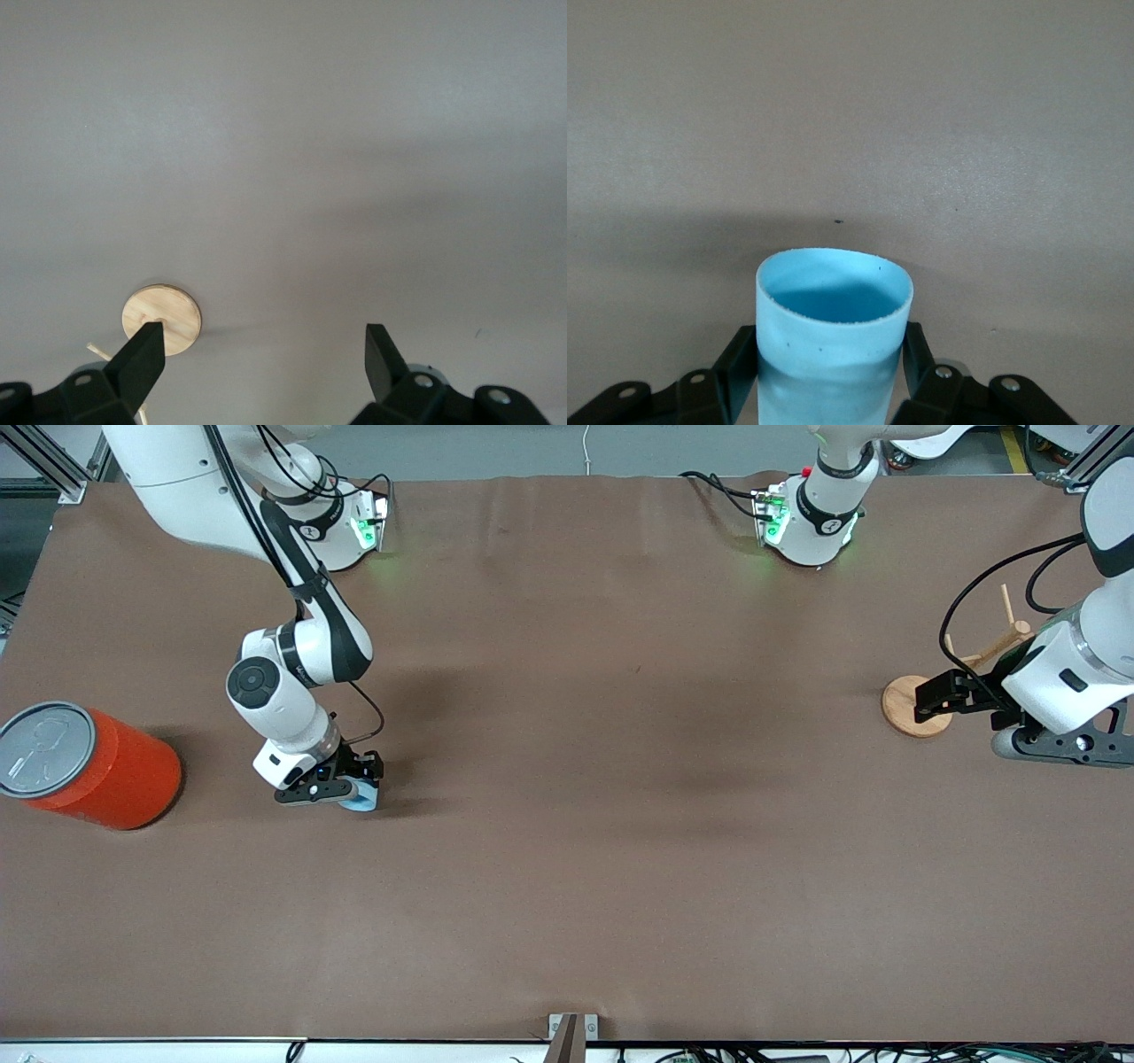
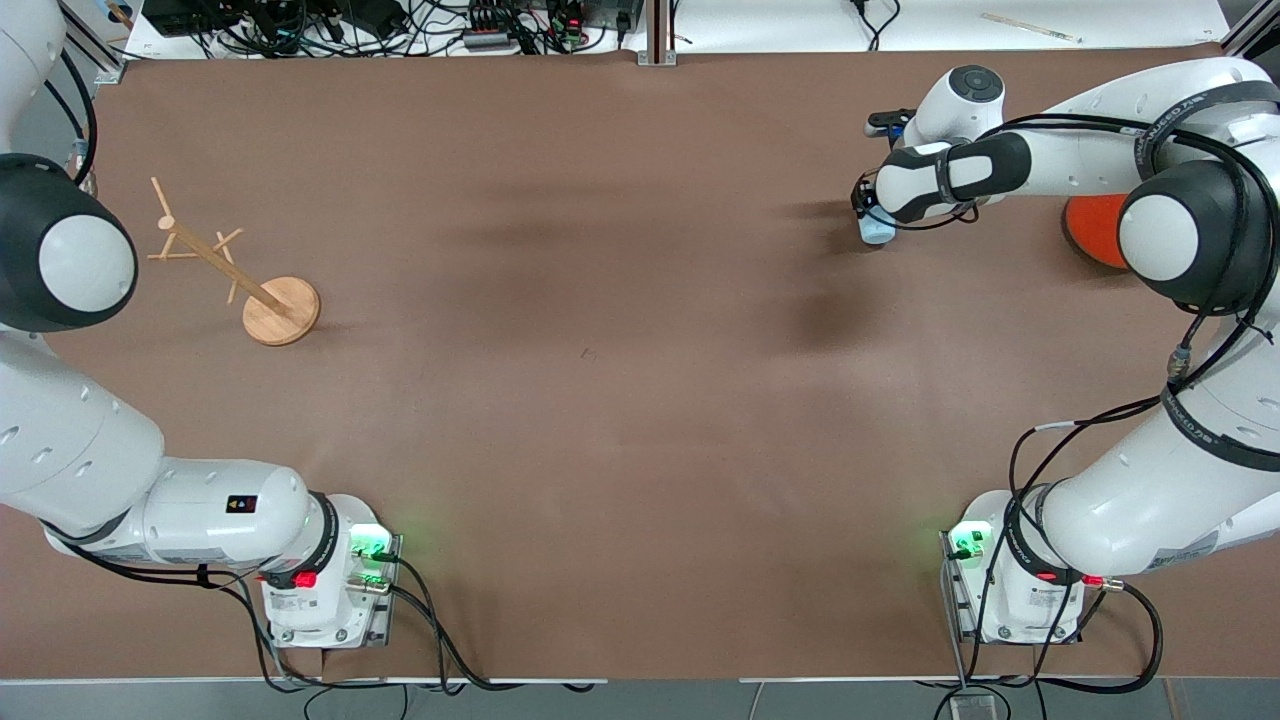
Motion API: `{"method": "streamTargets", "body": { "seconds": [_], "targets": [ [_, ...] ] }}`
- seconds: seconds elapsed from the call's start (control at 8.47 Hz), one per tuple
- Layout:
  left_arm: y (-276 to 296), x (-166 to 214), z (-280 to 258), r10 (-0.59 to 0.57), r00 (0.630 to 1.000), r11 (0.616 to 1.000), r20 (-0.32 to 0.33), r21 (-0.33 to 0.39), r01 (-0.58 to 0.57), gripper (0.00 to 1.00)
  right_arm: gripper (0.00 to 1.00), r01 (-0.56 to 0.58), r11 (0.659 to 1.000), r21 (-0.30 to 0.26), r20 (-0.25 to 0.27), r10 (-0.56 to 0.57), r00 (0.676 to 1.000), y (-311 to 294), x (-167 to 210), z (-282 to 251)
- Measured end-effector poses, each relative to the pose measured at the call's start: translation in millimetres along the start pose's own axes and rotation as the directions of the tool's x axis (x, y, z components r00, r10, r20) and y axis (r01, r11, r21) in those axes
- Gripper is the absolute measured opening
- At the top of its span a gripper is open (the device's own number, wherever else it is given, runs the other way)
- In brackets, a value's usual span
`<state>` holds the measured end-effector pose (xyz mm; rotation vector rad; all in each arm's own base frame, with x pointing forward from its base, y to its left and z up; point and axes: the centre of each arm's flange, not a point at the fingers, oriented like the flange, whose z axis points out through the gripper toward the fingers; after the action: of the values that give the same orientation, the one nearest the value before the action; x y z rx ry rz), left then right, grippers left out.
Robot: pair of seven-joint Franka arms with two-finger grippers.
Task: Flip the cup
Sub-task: 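Lift the cup with the right gripper and carry it toward the table middle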
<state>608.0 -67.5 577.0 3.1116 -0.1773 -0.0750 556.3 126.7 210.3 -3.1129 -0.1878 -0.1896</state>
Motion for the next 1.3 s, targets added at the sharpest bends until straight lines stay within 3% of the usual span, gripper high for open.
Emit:
{"method": "streamTargets", "body": {
  "seconds": [0.24, 0.47, 0.59, 0.83, 1.3],
  "targets": [
    [-0.3, 0.0, 0.0, -0.001, 1.000, 1.000, 0.000, 0.000, 0.001, 1.00, 0.71, 0.048, 0.999, 0.000, 0.053, -0.048, 0.997, -18.2, 7.2, -13.3],
    [-1.4, 0.1, -0.1, -0.003, 1.000, 1.000, -0.001, 0.000, 0.003, 1.00, 0.71, 0.267, 0.963, -0.028, 0.108, -0.262, 0.959, -89.7, 14.3, -61.3],
    [-1.8, 0.1, -0.2, -0.003, 1.000, 1.000, -0.001, 0.000, 0.003, 1.00, 0.71, 0.400, 0.915, -0.056, 0.115, -0.392, 0.913, -124.8, 12.6, -86.0],
    [-2.3, 0.1, -0.3, -0.004, 1.000, 1.000, -0.001, 0.000, 0.004, 1.00, 0.71, 0.616, 0.786, -0.054, 0.115, -0.608, 0.785, -184.8, -5.1, -109.7],
    [-0.2, 4.2, 3.3, -0.001, 1.000, 1.000, -0.012, 0.000, 0.001, 1.00, 0.71, 0.842, 0.538, -0.040, 0.070, -0.839, 0.539, -279.7, -41.4, -130.6]
  ]
}}
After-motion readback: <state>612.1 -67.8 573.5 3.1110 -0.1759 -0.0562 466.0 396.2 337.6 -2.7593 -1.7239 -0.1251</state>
